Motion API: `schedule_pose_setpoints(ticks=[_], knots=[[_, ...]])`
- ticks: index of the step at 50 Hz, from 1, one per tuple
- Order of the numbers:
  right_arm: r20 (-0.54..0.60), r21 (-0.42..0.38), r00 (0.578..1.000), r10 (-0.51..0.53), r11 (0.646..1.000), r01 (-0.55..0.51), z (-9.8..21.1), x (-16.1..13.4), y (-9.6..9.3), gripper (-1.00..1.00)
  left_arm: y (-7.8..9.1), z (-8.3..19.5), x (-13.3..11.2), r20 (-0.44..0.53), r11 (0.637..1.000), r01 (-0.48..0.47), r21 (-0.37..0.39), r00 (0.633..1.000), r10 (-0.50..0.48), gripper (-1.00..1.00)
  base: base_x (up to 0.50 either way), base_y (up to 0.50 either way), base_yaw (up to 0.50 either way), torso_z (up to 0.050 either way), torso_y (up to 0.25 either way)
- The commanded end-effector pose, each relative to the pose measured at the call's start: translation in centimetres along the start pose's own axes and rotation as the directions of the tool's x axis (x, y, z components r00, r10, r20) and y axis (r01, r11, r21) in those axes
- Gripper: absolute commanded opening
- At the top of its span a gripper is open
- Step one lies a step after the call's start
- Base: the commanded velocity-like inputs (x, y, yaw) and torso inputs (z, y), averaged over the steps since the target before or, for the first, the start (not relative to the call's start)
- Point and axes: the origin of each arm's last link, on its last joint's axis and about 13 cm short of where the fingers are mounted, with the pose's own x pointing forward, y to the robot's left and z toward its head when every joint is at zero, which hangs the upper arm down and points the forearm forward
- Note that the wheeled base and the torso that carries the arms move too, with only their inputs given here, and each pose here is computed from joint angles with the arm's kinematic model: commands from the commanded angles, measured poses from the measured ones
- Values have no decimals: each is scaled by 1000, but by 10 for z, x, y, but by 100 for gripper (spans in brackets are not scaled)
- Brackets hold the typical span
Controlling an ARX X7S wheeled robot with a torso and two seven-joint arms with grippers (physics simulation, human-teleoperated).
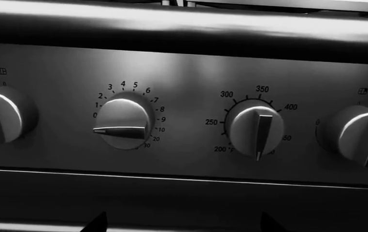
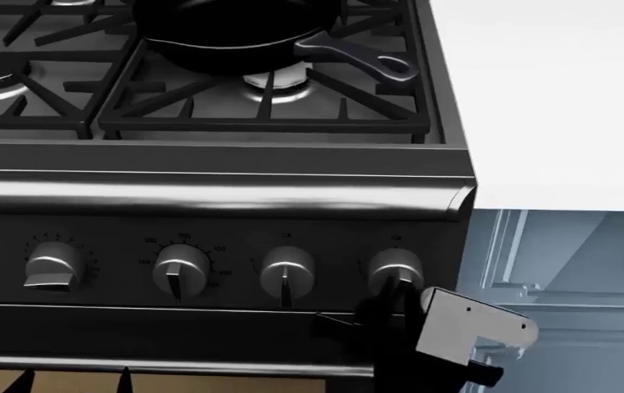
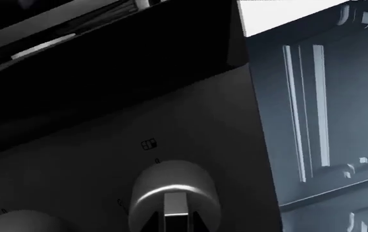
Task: Turn off the front right burner of the stove.
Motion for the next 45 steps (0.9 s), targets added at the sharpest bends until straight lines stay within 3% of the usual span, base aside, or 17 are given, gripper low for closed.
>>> schedule_pose_setpoints(ticks=[1, 12, 24, 37, 42, 45], knots=[[-16, 124, 1000, 14, 992, -12, 0, 2, -2, -100, 0, 0, 0, 0, 1000, -1, 0, 1000, 1, 100, 0, 0, 3, 0, 0], [-25, 240, 999, 32, 971, -25, 1, 1, -3, -100, 0, 0, 0, -1, 1000, -1, 1, 1000, 1, 100, 3, 0, 1, 0, 0], [-33, 385, 997, 63, 922, -45, 2, 0, -4, -100, 0, -1, 0, -4, 1000, 0, 2, 1000, 0, 100, 2, 0, 1, 0, 0], [-52, 550, 994, 101, 833, -56, 2, 2, -8, -100, 0, -1, 0, -4, 1000, 0, 4, 1000, 0, 100, 0, 0, 0, 0, 0], [-51, 573, 993, 107, 817, -59, 2, 2, -8, -100, 0, -1, 1, -4, 1000, 0, 6, 1000, 0, 100, 0, 0, 0, -3, 0], [-56, 625, 991, 123, 779, -61, 3, 2, -8, -100, 0, -1, 1, -4, 1000, -1, 6, 1000, 1, 100, 0, 0, 0, 0, 0]])
